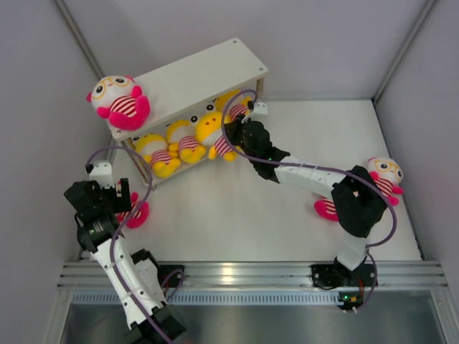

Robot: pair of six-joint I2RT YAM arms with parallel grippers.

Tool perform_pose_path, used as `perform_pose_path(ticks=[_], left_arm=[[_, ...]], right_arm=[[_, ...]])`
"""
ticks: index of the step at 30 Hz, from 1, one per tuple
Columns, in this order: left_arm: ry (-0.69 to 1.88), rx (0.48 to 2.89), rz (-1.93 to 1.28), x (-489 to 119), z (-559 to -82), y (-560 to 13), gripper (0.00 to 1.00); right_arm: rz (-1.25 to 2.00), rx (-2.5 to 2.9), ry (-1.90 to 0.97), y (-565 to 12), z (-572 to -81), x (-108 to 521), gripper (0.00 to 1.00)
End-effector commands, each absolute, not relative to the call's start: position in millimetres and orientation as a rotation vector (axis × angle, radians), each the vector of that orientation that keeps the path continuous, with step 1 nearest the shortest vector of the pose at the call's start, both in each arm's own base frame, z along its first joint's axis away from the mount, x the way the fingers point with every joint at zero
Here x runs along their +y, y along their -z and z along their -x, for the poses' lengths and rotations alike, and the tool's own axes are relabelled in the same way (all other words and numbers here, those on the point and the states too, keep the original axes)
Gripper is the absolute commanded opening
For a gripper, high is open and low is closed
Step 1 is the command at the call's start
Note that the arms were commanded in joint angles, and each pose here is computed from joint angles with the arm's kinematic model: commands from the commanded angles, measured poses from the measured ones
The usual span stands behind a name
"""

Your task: Place and organize the stuffed toys onto the shelf

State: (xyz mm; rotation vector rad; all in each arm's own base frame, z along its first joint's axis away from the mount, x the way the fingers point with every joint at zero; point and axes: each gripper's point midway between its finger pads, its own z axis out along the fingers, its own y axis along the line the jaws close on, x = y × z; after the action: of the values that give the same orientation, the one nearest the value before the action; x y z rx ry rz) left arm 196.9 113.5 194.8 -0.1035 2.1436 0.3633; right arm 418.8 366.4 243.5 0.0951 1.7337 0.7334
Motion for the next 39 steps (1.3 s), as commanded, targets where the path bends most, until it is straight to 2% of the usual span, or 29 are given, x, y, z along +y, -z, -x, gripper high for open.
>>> perform_pose_path(ticks=[1,19,24,31,39], left_arm=[[-0.4,2.107,0.09,116.6,-200.2,-210.2,0.99],[-0.39,2.106,0.072,111.5,-201.7,-214.1,0.99],[-0.397,2.121,0.067,112.3,-201.1,-209.6,0.99],[-0.364,2.127,0.067,107.7,-202.1,-203.7,0.99],[-0.383,2.143,0.056,109.4,-200.4,-198.8,0.99]], right_arm=[[-0.218,1.589,-0.783,-283.2,-436.1,385.1,0.0],[-0.401,1.618,-0.685,-234.5,-485.8,412.4,0.0],[-0.415,1.605,-0.72,-239.2,-477.2,407.3,0.0],[-0.41,1.495,-0.727,-286.5,-462.7,387.2,0.0],[-0.386,1.495,-0.674,-275.7,-482.4,401.8,0.0]])
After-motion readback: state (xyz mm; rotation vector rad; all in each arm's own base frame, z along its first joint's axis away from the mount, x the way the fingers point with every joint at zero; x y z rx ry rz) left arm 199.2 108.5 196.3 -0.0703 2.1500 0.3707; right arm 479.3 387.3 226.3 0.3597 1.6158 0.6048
